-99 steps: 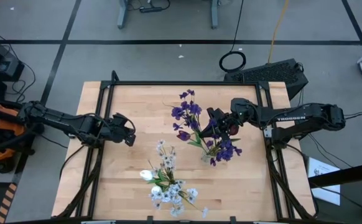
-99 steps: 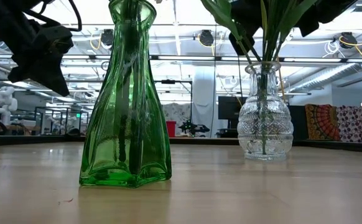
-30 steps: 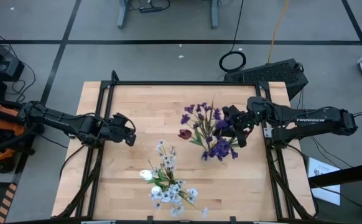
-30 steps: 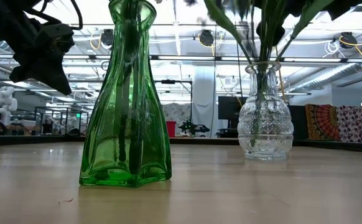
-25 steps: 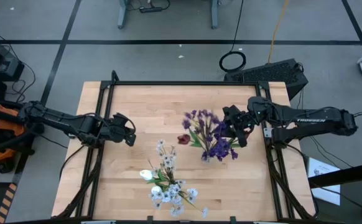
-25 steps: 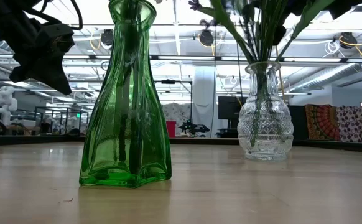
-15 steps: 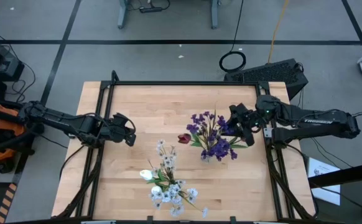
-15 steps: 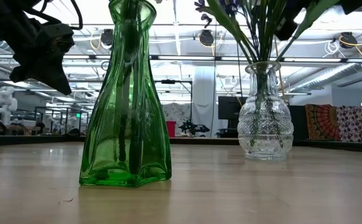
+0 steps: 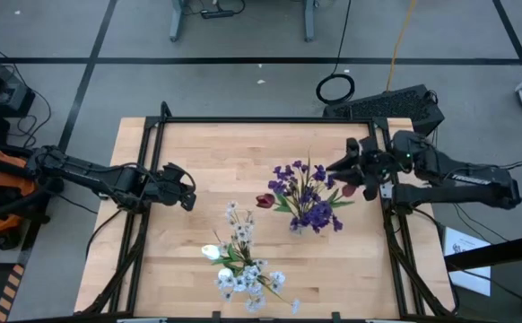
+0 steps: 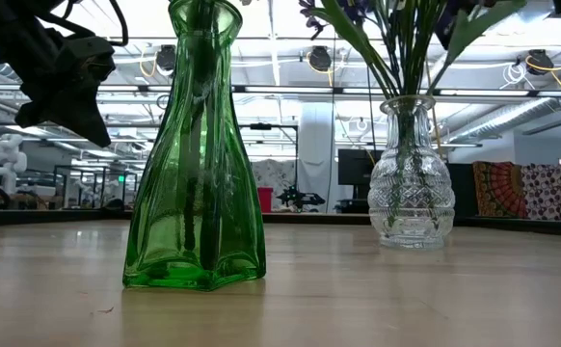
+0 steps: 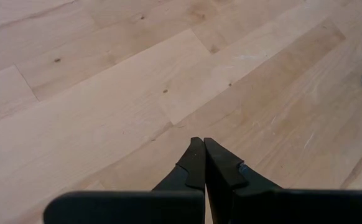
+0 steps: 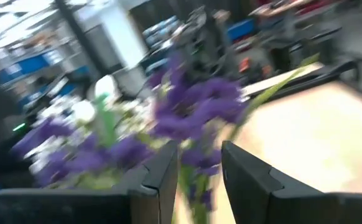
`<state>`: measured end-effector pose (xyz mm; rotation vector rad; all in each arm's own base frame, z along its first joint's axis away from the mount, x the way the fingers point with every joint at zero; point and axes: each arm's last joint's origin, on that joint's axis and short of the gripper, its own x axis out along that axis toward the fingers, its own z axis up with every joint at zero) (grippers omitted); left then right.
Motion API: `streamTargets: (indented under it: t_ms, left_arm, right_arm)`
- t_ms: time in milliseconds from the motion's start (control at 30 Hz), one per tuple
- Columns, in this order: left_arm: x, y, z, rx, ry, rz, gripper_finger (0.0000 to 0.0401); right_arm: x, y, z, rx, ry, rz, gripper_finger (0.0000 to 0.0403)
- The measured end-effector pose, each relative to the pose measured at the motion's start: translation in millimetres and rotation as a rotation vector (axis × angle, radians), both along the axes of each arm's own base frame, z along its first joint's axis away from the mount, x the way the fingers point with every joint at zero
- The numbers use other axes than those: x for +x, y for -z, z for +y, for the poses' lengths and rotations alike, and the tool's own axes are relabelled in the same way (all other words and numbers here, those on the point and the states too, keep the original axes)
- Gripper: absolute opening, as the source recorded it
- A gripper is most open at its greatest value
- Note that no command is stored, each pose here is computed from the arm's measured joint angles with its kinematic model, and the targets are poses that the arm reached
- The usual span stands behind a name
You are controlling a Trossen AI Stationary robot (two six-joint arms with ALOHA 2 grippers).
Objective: Sort flowers into vase by color
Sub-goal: Put the violet flowers into the transparent vase, then return to Home Position
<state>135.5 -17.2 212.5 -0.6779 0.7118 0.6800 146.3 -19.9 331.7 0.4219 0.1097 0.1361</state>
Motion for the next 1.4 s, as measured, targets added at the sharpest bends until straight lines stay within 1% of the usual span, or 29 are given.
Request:
streamTargets:
  t_ms: [67,167,267,333,433,500,567,600,733,767,800,933,1067,1133,1200,1267,1333,1400]
  left_arm:
    - [0.0,0.0,0.0,0.004,0.005,0.002,0.0000]
    - [0.0,0.0,0.0,0.038,0.051,0.021,0.0000]
    - [0.0,0.0,0.1,0.105,0.131,0.055,0.0000]
    - [0.0,-0.2,0.4,0.154,0.176,0.076,0.0000]
    - [0.0,-0.6,1.3,0.193,0.174,0.081,0.0000]
    - [-0.1,-0.9,2.1,0.214,0.158,0.080,0.0000]
    - [-0.1,-1.2,2.8,0.243,0.151,0.084,0.0000]
    - [-0.2,-1.4,3.2,0.262,0.150,0.087,0.0000]
    - [-0.7,-2.2,5.1,0.341,0.133,0.101,0.0000]
    - [-0.8,-2.4,5.4,0.360,0.141,0.109,0.0000]
    - [-0.8,-2.4,5.4,0.376,0.159,0.120,0.0000]
    - [-2.8,-1.1,5.7,0.394,0.191,0.159,0.0000]
    - [-4.4,0.5,6.8,0.413,0.171,0.185,0.0000]
    - [-3.8,1.1,7.1,0.434,0.160,0.195,0.0000]
    - [-2.7,2.2,7.4,0.474,0.180,0.227,0.0000]
    - [-1.3,3.6,7.0,0.515,0.240,0.272,0.0000]
    - [0.9,3.7,6.2,0.529,0.286,0.281,0.0000]
    - [4.3,6.6,4.8,0.524,0.327,0.251,0.0000]
  right_arm:
    - [-3.8,-2.1,-1.8,-0.009,0.073,-0.016,0.0114]
    - [-10.2,-5.6,-4.6,-0.020,0.187,-0.043,0.0114]
    - [-17.4,-8.9,-7.2,-0.040,0.323,-0.070,0.0114]
    - [-22.4,-11.0,-8.7,-0.087,0.411,-0.086,0.0114]
    - [-30.9,-14.1,-10.9,-0.147,0.547,-0.103,0.0114]
    - [-34.9,-14.4,-12.5,-0.154,0.634,-0.099,0.0113]
    - [-36.8,-10.2,-14.0,-0.162,0.700,-0.049,0.0102]
    - [-37.3,-5.7,-14.8,-0.169,0.729,0.001,0.0092]
    - [-36.6,22.9,-18.7,-0.153,0.855,0.301,0.0021]
    - [-35.2,30.3,-19.5,-0.148,0.873,0.366,0.0011]
    - [-32.6,37.4,-20.3,-0.146,0.881,0.413,0.0009]
    - [-20.3,66.1,-22.0,-0.150,0.853,0.483,0.0004]
    - [-17.1,101.1,-21.2,-0.159,0.782,0.652,0.0004]
    - [-16.4,112.1,-20.5,-0.099,0.773,0.693,0.0004]
    - [-14.6,120.8,-20.3,-0.061,0.779,0.705,0.0002]
    - [-11.0,128.4,-19.0,-0.072,0.740,0.692,0.0001]
    - [-5.3,131.9,-18.3,-0.079,0.692,0.621,0.0001]
    - [-1.2,137.1,-17.8,-0.070,0.656,0.546,0.0001]
